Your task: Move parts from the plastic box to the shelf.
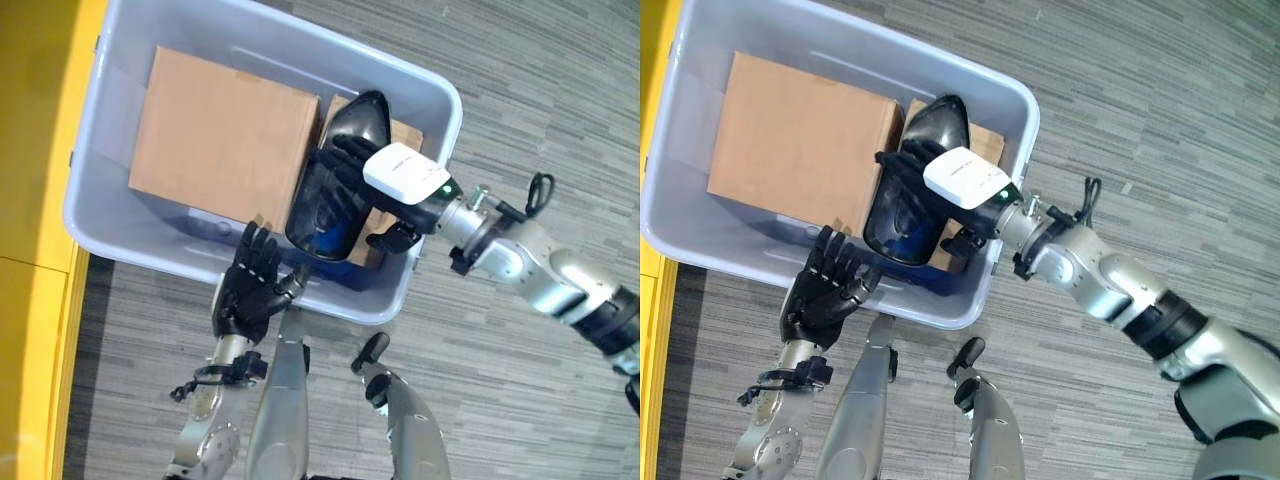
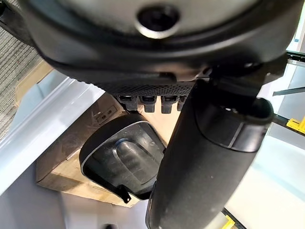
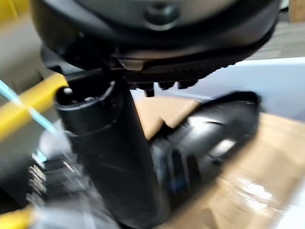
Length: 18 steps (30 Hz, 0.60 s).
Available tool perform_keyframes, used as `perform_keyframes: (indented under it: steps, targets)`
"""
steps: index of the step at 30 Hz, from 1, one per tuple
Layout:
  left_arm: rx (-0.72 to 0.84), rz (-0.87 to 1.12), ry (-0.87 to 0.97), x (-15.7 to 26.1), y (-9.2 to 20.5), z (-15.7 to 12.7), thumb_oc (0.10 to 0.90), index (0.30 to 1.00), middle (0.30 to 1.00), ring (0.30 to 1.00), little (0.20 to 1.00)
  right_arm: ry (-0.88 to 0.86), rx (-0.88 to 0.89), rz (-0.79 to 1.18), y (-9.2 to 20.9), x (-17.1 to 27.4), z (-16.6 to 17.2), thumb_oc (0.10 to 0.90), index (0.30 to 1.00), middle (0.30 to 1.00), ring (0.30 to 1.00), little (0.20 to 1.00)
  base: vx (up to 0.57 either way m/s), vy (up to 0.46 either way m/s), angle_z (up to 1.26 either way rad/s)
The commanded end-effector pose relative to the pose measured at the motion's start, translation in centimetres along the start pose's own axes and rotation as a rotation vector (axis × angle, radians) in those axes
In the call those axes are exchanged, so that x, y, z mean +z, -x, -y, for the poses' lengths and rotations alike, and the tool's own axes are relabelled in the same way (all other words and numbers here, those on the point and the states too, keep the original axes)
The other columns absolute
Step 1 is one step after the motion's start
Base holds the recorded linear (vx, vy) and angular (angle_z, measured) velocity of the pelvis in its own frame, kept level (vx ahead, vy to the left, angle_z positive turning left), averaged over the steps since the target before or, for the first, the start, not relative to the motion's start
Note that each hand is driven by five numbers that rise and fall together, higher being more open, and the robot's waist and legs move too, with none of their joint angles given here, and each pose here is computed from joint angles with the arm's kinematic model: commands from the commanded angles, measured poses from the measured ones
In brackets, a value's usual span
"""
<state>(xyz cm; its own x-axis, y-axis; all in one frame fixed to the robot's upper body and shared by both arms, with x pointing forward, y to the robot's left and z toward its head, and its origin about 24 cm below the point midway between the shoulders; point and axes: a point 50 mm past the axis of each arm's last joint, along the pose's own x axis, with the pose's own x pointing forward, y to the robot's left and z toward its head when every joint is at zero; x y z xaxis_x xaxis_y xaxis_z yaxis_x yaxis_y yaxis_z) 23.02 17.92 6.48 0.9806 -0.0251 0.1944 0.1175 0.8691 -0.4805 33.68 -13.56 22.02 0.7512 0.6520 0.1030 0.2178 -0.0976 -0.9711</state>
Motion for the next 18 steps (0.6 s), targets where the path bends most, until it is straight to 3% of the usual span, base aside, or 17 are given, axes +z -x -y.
perform_keyframes:
  steps: [1, 4, 5, 10, 18]
  targets:
    - [0.206, -0.086, -0.118, -0.2, 1.2, -5.0, 0.900, 1.000, 1.000, 1.000, 1.000, 0.166, -0.176, 0.083, -0.2, 0.7, 5.8, 0.900, 1.000, 1.000, 1.000, 1.000, 0.00, 0.000, 0.00]
    - [0.207, -0.089, -0.121, -0.2, 1.2, -5.0, 0.900, 1.000, 1.000, 1.000, 1.000, 0.232, -0.146, 0.059, -0.2, 0.1, 5.4, 0.900, 1.000, 1.000, 1.000, 1.000, 0.00, 0.000, 0.00]
    - [0.202, -0.086, -0.125, -0.2, 1.2, -5.0, 0.900, 1.000, 1.000, 1.000, 1.000, 0.369, -0.101, 0.031, -0.3, -0.8, 5.3, 0.900, 1.000, 1.000, 1.000, 1.000, 0.00, 0.000, 0.00]
    - [0.198, -0.074, -0.127, 0.0, 0.9, -4.9, 0.900, 1.000, 1.000, 1.000, 1.000, 0.489, -0.043, -0.006, -0.5, -2.0, 4.8, 0.900, 1.000, 1.000, 1.000, 1.000, 0.00, 0.000, 0.00]
    - [0.188, -0.071, -0.120, -0.3, 0.6, -4.5, 0.900, 1.000, 1.000, 1.000, 1.000, 0.535, -0.023, -0.030, -1.0, -2.5, 3.9, 0.900, 1.000, 1.000, 1.000, 1.000, 0.00, 0.000, 0.00]
